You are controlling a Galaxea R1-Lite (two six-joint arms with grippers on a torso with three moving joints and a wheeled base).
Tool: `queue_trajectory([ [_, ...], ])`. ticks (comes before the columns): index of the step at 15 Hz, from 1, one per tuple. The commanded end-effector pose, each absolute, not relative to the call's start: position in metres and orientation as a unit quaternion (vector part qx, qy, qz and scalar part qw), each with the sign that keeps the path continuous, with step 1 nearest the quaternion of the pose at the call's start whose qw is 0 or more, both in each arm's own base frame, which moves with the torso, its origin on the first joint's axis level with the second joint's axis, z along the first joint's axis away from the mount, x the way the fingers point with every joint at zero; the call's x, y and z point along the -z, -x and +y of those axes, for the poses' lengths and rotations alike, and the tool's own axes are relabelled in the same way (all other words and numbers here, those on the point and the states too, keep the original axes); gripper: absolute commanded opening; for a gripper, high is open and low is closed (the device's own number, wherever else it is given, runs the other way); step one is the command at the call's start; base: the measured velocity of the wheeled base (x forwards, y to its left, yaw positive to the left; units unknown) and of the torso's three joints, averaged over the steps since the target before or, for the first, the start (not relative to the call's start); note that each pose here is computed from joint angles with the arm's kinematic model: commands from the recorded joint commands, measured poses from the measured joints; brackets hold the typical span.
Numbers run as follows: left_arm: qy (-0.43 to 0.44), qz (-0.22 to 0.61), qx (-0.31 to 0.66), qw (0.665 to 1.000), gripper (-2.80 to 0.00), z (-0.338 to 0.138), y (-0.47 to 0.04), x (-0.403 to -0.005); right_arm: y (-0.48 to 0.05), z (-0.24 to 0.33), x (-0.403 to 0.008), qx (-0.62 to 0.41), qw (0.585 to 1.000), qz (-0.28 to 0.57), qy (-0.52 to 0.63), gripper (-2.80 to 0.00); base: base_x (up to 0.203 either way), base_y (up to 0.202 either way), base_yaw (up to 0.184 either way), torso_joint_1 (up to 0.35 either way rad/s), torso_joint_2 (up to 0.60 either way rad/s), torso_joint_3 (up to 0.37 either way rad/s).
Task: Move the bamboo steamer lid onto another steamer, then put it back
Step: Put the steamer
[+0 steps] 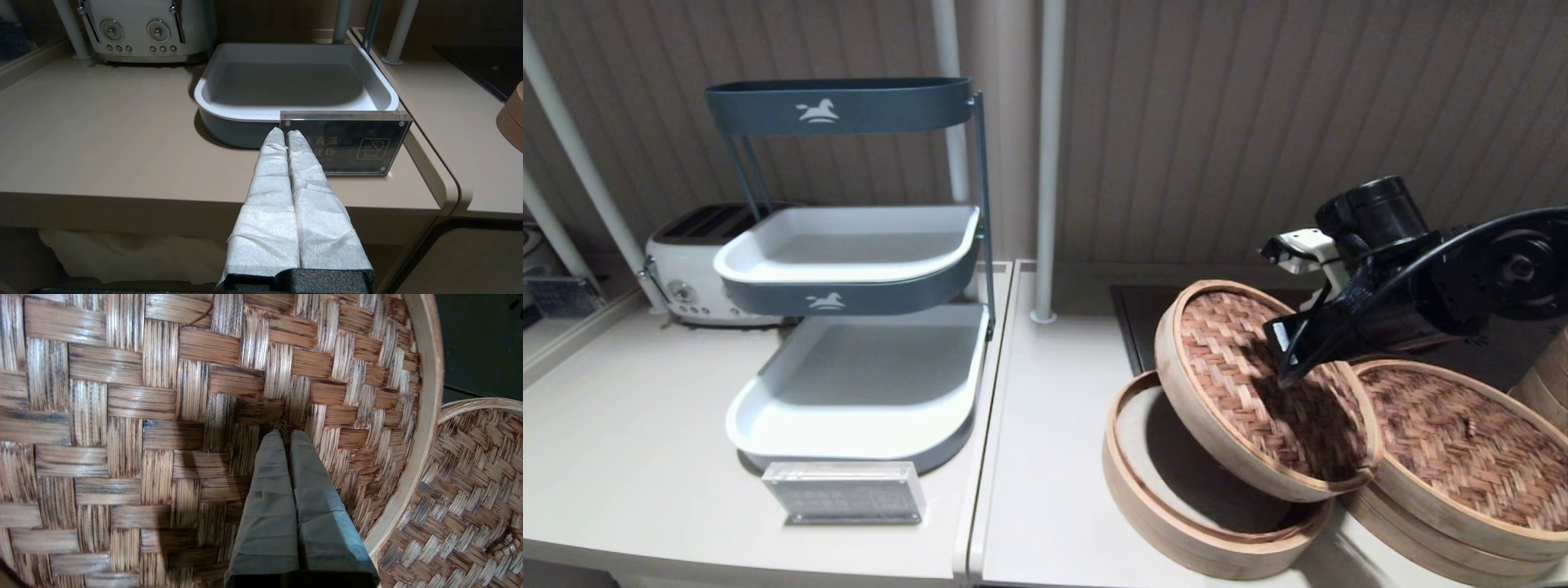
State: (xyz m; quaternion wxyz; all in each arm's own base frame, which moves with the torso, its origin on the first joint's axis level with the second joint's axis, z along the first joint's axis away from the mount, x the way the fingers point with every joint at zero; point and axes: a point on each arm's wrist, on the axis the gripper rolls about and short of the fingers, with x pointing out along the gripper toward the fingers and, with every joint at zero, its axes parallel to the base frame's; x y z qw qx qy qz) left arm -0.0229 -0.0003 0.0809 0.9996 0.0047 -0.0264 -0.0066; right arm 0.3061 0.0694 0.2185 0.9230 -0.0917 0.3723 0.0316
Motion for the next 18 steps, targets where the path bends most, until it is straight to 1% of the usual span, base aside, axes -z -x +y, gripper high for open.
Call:
queue_trajectory([
  [1, -0.005, -0.014, 0.007, 1.0, -2.8, 0.0, 0.021, -0.073, -0.309, 0.071, -0.218, -0.032, 0.923, 0.372, 0.092, -2.8, 0.0, 0.0, 0.0, 0.0, 0.0, 0.0],
  [10, -0.005, -0.014, 0.007, 1.0, -2.8, 0.0, 0.021, -0.073, -0.315, 0.073, -0.227, -0.034, 0.928, 0.359, 0.09, -2.8, 0.0, 0.0, 0.0, 0.0, 0.0, 0.0],
  [18, -0.005, -0.014, 0.007, 1.0, -2.8, 0.0, 0.021, -0.073, -0.306, 0.059, -0.244, -0.02, 0.92, 0.378, 0.098, -2.8, 0.0, 0.0, 0.0, 0.0, 0.0, 0.0],
])
